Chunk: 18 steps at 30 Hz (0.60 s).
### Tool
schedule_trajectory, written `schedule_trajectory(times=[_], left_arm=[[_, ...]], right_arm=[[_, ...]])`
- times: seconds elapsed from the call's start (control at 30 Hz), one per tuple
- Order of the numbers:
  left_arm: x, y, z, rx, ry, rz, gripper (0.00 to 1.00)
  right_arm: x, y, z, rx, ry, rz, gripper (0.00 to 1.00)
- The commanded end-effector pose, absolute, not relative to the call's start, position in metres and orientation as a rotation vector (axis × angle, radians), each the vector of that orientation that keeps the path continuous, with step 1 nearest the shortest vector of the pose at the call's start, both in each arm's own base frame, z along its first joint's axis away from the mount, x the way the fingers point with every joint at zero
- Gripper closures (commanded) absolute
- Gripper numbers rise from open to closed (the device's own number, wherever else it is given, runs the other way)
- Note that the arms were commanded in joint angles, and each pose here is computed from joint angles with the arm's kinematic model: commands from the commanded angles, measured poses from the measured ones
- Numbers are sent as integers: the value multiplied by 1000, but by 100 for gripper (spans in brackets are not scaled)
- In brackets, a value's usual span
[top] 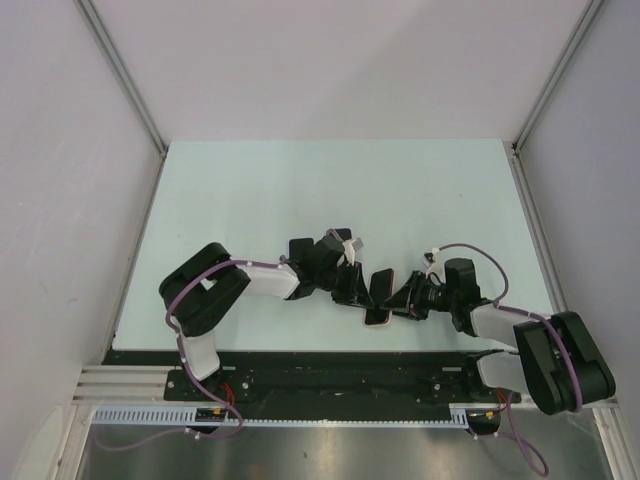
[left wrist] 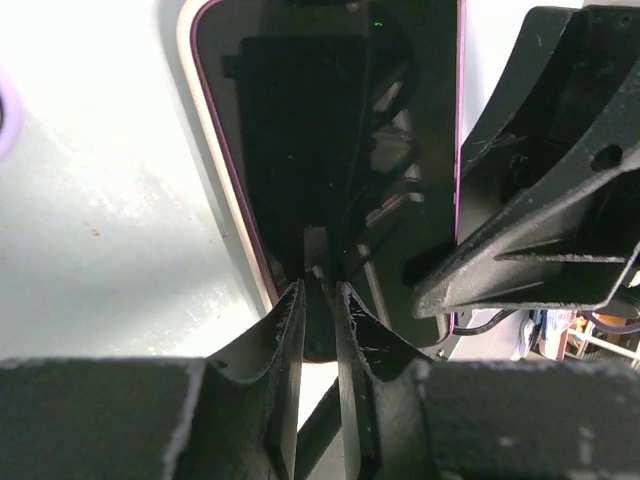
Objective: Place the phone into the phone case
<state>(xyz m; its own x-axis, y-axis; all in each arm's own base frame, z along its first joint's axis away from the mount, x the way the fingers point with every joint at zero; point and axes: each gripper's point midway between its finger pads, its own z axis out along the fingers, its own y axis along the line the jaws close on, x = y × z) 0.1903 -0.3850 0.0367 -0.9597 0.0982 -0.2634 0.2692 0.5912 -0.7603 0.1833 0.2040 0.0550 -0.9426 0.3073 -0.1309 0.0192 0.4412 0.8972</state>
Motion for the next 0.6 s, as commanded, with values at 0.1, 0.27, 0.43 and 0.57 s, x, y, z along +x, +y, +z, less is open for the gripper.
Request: schedule_trajectory(times=[0.1, 0.27, 0.43, 0.57], left_arm=[[185, -394, 47, 340, 2578, -1364, 77], [182, -395, 46, 345, 2584, -1367, 76], [182, -396, 51, 351, 2570, -1388, 75], [192, -393, 70, 391, 2541, -1305, 66]], right_arm=[[196, 193, 60, 238, 2423, 1318, 90], [197, 188, 53, 246, 2457, 1255, 100], [197, 186, 46, 243, 2478, 1241, 100], [205, 188, 67, 179, 2422, 1294, 100]])
